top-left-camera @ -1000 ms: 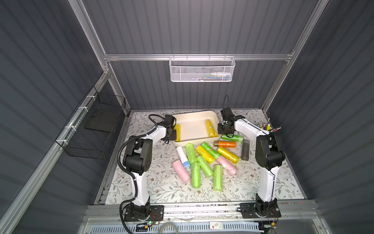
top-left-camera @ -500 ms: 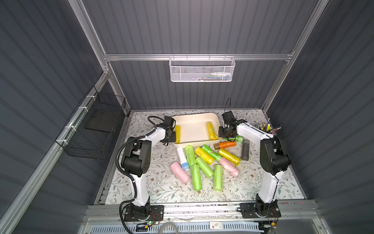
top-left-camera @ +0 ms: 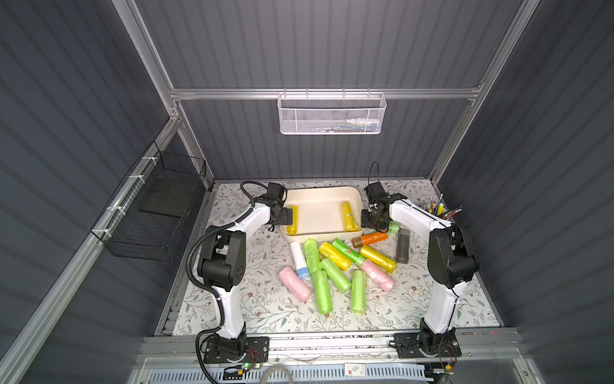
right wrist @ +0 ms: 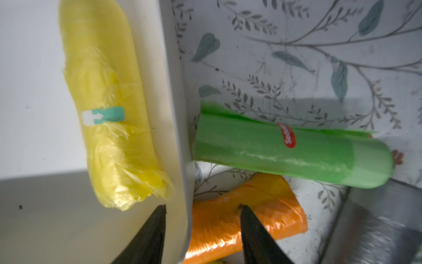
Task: Put the roll of trash bags into the storage box
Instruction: Move the storage box to the center of the board, then pick up the roll of trash bags from the center of the board.
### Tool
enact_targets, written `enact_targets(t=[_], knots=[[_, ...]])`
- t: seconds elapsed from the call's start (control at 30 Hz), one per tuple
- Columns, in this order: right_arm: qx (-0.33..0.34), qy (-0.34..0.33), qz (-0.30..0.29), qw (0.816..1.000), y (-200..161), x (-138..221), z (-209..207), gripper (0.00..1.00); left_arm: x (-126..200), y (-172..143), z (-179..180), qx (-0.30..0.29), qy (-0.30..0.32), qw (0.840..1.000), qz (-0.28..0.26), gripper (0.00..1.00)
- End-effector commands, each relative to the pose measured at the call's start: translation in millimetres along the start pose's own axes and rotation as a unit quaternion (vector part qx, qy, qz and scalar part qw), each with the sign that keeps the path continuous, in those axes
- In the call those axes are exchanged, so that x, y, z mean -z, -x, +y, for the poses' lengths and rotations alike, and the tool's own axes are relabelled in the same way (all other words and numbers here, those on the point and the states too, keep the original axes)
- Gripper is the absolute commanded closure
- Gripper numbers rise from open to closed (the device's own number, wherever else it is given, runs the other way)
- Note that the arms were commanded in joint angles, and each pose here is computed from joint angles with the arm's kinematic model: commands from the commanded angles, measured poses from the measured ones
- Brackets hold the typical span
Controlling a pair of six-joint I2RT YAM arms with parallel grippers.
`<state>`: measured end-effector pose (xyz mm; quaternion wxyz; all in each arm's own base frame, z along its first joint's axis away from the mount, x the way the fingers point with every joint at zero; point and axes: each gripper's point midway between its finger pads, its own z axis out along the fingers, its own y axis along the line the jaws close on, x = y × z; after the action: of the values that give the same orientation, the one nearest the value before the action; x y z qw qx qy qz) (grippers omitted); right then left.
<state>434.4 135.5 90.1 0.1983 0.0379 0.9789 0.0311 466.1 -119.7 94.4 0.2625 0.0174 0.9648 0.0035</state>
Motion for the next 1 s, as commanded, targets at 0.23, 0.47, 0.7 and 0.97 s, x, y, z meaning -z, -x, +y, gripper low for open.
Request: enact_targets(t=[0.23,0.47,0.7,0.97], knots=[[-0.016,0.015,-0.058,0.998,18.8,71.4,-1.5,0.13,66.7,34.8,8.4,0.016,-0.004,0.997,-0.071,0.00],[-0.053,0.049,-0.047,0.996,-48.0,109.0,-5.5,0.11,115.0,5.6,-12.1,0.050,-0.110,0.989,-0.081,0.00],[-0.114,0.102,-0.017,0.988,-125.3,121.6,0.5,0.13,171.3,-56.0,-69.4,0.066,-0.322,0.944,-0.039,0.00],[-0.150,0.139,-0.002,0.979,-181.8,124.4,14.6,0.15,194.2,-100.3,-95.4,0.047,-0.407,0.912,0.009,0.00]])
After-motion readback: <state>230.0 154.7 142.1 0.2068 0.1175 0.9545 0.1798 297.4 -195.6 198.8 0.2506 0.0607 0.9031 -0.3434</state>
